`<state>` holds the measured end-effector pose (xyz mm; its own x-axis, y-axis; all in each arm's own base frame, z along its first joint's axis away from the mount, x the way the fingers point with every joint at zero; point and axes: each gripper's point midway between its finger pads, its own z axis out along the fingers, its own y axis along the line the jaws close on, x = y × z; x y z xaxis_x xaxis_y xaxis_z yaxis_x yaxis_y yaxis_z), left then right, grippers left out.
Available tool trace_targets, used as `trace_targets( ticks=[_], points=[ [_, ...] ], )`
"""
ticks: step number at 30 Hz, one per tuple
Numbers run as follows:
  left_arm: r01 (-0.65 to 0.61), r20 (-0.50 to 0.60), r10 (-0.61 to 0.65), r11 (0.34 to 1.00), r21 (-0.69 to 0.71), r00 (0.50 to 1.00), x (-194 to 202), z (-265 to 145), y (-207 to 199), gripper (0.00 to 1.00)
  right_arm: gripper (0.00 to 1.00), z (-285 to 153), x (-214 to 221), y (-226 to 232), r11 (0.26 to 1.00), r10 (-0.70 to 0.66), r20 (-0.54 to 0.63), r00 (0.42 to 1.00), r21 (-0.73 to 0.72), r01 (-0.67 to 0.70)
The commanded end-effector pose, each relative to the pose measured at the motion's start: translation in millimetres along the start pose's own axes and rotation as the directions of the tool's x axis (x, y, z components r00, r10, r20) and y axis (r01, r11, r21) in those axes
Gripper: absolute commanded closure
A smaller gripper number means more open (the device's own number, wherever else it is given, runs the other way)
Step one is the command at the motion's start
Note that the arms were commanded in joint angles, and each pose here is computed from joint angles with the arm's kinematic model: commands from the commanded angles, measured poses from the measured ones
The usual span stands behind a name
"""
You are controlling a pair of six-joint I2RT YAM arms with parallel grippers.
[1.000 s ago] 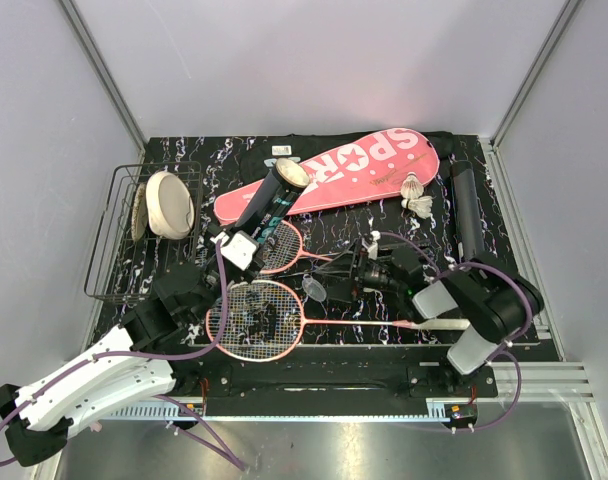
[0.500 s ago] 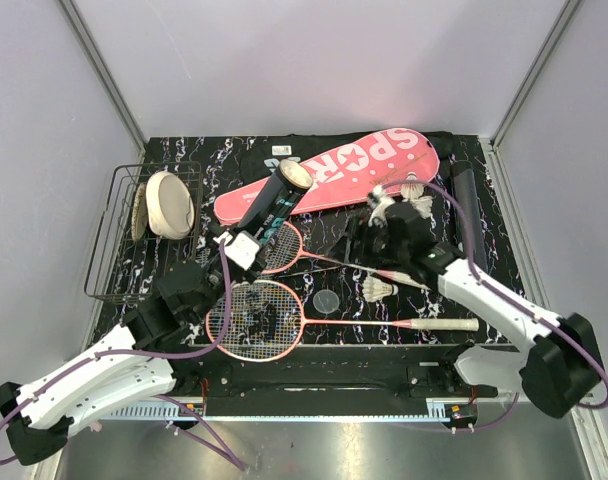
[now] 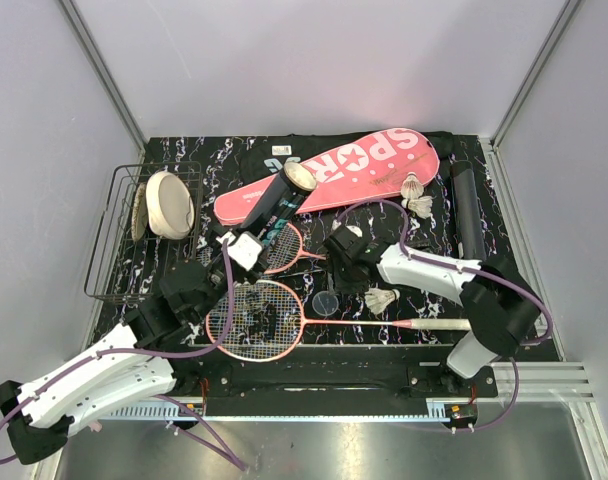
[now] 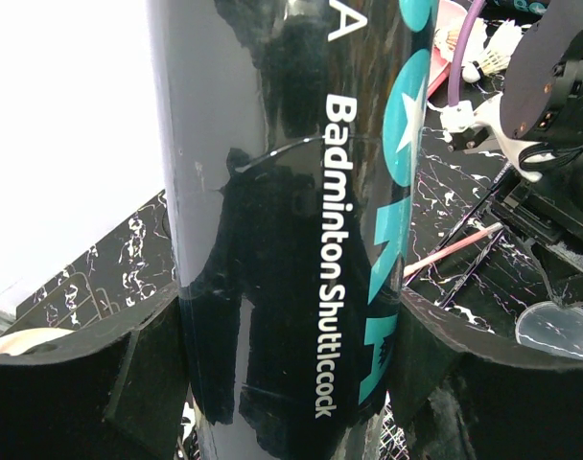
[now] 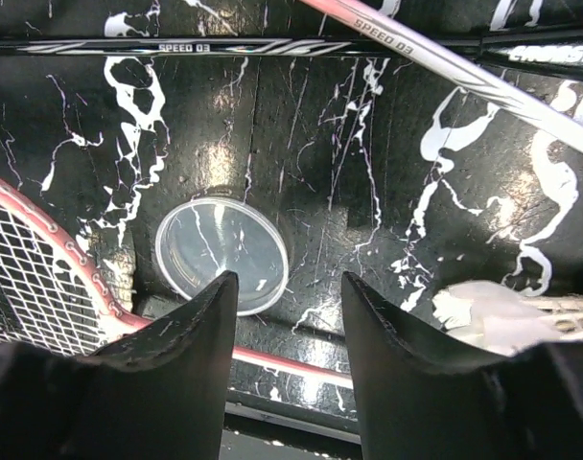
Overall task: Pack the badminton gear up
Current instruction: Close the lid on the shuttle tube.
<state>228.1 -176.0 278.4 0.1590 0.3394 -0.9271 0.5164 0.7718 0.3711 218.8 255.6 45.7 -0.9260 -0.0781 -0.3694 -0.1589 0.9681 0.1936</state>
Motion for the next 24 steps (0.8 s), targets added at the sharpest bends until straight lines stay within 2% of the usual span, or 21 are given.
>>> trace_targets(
  ticks=[1, 5, 7, 11, 13, 15, 16, 20, 21, 23, 24],
  points=[
    [0.049, 0.128, -0.046, 0.999, -0.022, 0.991, -39, -3, 12, 1.0, 0.48, 6, -11, 10, 1.0, -0.008, 0.039, 0.999, 0.011, 0.007],
    [0.05, 0.13, -0.047, 0.999, -0.016, 0.99, -39, -3, 11, 1.0, 0.51, 15, -10, 17, 1.0, -0.018, 0.034, 0.999, -0.008, 0.018],
    [0.047, 0.129, -0.045, 0.999, -0.015, 0.991, -39, -3, 11, 1.0, 0.59, 25, -5, 14, 1.0, -0.02, 0.013, 1.0, 0.013, 0.02],
    [0.031, 0.136, -0.031, 1.0, 0.003, 0.99, -40, -3, 8, 1.0, 0.62, 36, -1, 7, 0.998, -0.042, 0.012, 0.999, 0.055, 0.041],
    [0.015, 0.145, -0.019, 1.0, 0.026, 0.989, -40, -4, 3, 1.0, 0.73, 38, -2, 3, 0.996, -0.046, 0.026, 0.999, 0.073, 0.044],
    [-0.019, 0.153, 0.009, 0.998, 0.06, 0.988, -38, -3, -4, 1.0, 0.96, 36, -5, 2, 0.997, -0.044, 0.056, 0.997, 0.071, 0.04],
    [-0.049, 0.16, 0.037, 0.996, 0.072, 0.986, -37, -4, -6, 1.0, 1.0, 28, -12, 0, 0.998, -0.031, 0.1, 0.995, 0.064, 0.024],
    [-0.163, 0.181, 0.132, 0.972, 0.171, 0.975, -27, -8, -25, 1.0, 1.0, -30, -41, 6, 0.998, -0.003, 0.249, 0.968, -0.055, 0.017],
    [-0.182, 0.178, 0.148, 0.964, 0.192, 0.973, -22, -11, -29, 1.0, 1.0, -65, -54, 7, 0.99, 0.026, 0.318, 0.948, -0.139, 0.019],
    [-0.235, 0.204, 0.192, 0.948, 0.216, 0.96, -20, -14, -34, 1.0, 1.0, -100, -67, 0, 0.979, 0.027, 0.396, 0.918, -0.197, 0.056],
    [-0.242, 0.218, 0.195, 0.946, 0.216, 0.956, -18, -17, -35, 1.0, 1.0, -135, -77, -11, 0.959, 0.082, 0.447, 0.891, -0.278, 0.051]
  ],
)
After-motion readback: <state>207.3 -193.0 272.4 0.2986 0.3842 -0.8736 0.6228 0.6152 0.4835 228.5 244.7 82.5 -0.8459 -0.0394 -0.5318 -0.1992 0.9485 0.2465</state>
